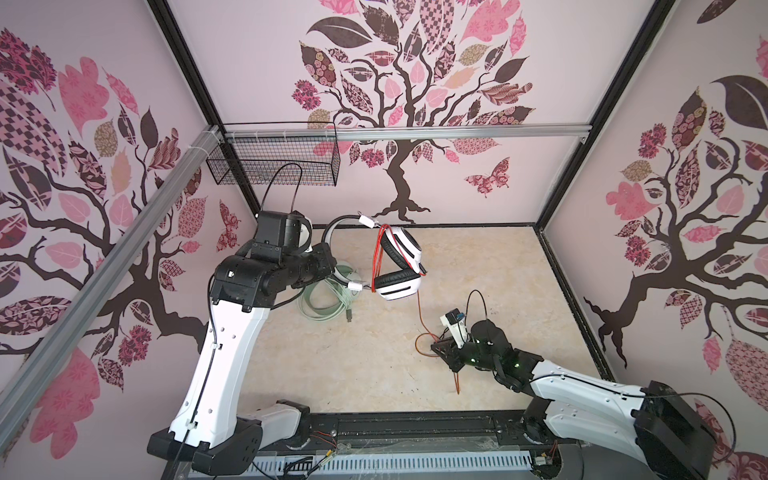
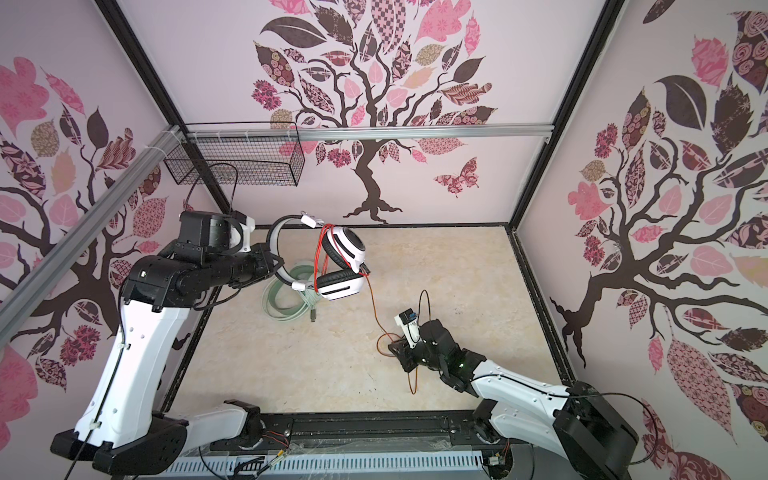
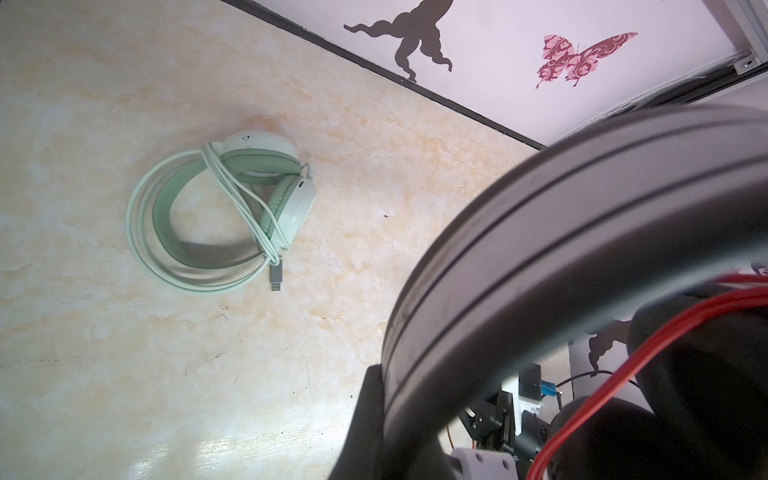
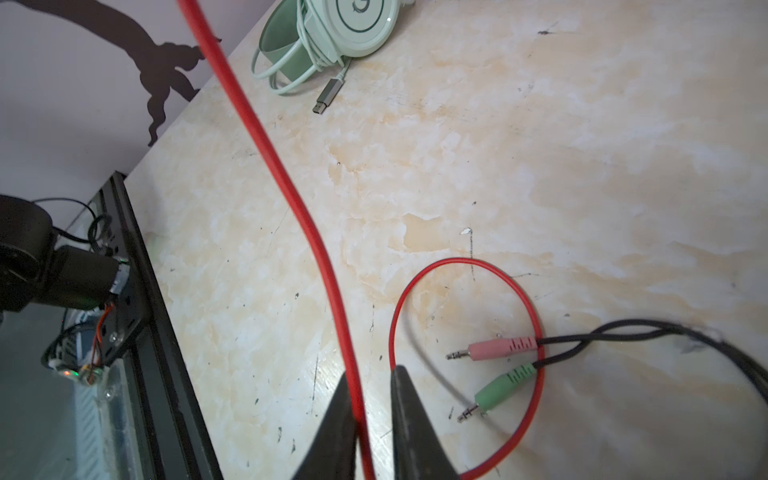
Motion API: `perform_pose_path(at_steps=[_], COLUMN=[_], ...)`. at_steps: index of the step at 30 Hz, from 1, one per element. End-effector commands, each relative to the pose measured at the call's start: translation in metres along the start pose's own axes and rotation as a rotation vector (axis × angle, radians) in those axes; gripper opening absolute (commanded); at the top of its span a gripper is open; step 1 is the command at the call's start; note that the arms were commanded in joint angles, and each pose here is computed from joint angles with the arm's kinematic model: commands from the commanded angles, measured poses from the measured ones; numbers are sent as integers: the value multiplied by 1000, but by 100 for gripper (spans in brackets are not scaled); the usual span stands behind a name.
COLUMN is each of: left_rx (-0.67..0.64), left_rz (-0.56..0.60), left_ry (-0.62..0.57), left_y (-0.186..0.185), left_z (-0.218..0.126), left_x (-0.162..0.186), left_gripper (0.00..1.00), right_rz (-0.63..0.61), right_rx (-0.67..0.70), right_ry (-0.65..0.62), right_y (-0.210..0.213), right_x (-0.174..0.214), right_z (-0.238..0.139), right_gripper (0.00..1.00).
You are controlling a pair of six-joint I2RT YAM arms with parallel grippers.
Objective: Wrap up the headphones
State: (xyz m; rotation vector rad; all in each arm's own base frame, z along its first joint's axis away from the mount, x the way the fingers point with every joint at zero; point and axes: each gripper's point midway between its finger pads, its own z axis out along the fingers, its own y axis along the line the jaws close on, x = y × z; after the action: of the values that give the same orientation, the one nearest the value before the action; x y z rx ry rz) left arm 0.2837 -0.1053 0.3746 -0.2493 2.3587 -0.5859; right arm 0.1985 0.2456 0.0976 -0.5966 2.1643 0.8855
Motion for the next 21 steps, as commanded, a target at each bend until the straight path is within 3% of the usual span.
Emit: perform_pose_path(at_steps=[1, 4, 7, 8, 14, 21], left_rx=[106, 103, 106, 106, 110, 219], left_rz=[-2, -5, -7, -8, -24, -98], left_ry=[-102, -100, -101, -100, -103, -80], left_y=[-25, -24, -25, -25, -27, -49], left_z=[-24, -24, -24, -23, -23, -18], left_x=[-24, -24, -24, -24, -28, -35], left_gripper=[0, 0, 0, 0, 0, 0], right_rz=[5, 7, 6, 7, 15, 44], right_rx=[-3, -4, -11, -11, -2, -29], right_ry=[12, 12, 12, 11, 17, 42], right_y=[0, 0, 1, 1, -1, 7], right_x=[5, 6, 6, 6, 7, -4], right_z=[-3, -4, -4, -4, -3, 14], right_gripper=[20, 20, 1, 0, 0, 0])
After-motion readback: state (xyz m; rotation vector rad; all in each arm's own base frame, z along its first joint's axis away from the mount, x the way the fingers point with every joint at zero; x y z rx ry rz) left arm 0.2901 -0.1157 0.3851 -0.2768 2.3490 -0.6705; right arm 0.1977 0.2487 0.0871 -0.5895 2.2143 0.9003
